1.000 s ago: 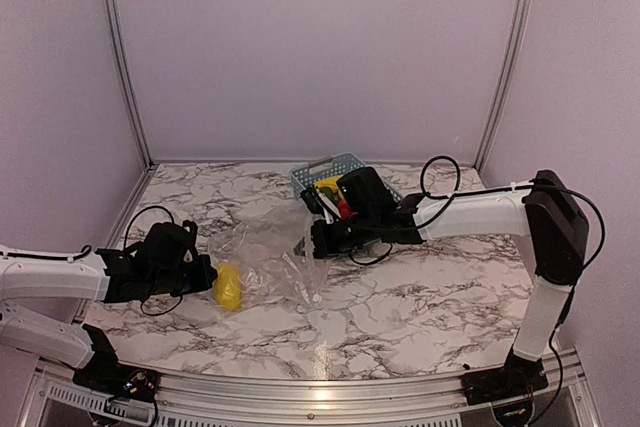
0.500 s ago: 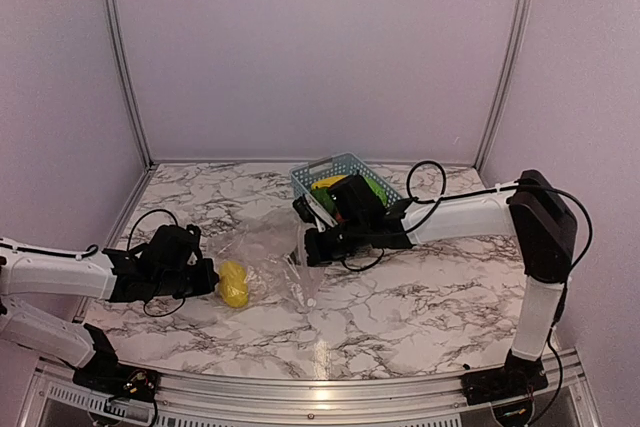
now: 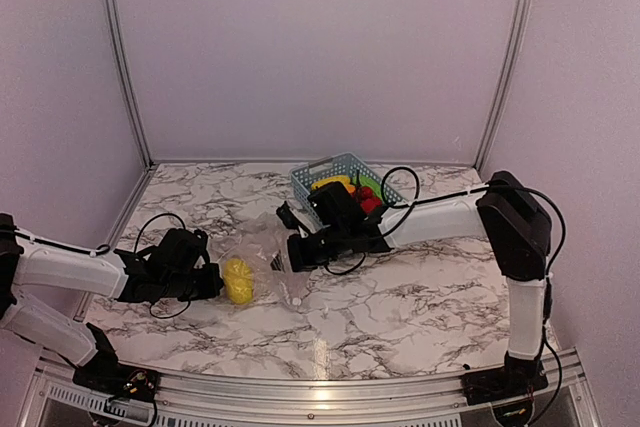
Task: Open the zip-top bag and remove the fake food
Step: Adjust the fake fruit in the zipper food storage bag.
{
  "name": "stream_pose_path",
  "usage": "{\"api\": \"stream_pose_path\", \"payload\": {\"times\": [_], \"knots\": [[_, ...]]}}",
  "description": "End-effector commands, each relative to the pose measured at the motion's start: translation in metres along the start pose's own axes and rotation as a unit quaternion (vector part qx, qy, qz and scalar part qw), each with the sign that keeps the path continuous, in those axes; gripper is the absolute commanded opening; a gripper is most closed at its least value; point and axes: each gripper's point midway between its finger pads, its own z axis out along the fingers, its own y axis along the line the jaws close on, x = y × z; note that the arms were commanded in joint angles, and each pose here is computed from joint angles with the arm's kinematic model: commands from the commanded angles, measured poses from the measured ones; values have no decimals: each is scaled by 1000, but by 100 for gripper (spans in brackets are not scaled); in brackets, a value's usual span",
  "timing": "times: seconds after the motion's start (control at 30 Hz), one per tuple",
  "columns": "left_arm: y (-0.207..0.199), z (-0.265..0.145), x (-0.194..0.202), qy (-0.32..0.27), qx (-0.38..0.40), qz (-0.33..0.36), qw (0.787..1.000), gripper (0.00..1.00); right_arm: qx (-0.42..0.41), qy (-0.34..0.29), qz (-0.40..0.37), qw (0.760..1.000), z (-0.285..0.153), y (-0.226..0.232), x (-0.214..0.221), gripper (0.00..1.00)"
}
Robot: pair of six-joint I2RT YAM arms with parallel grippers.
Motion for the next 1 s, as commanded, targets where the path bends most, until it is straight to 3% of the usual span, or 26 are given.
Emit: {"api": "stream_pose_path", "payload": {"times": [0.0,0.23,0.97], "knots": [[-15,1,-10,-12,21,7,1000,0,-20,7,-9,1000,13,15,-1,19],[-12,-1,-11,-17,15,8,1000,0,-10,4,-14,1000,13,11,-2,24],[-26,-22,-29,-32,33,15,999,0,1,-10,-12,1000,6,12,-7,23]]}}
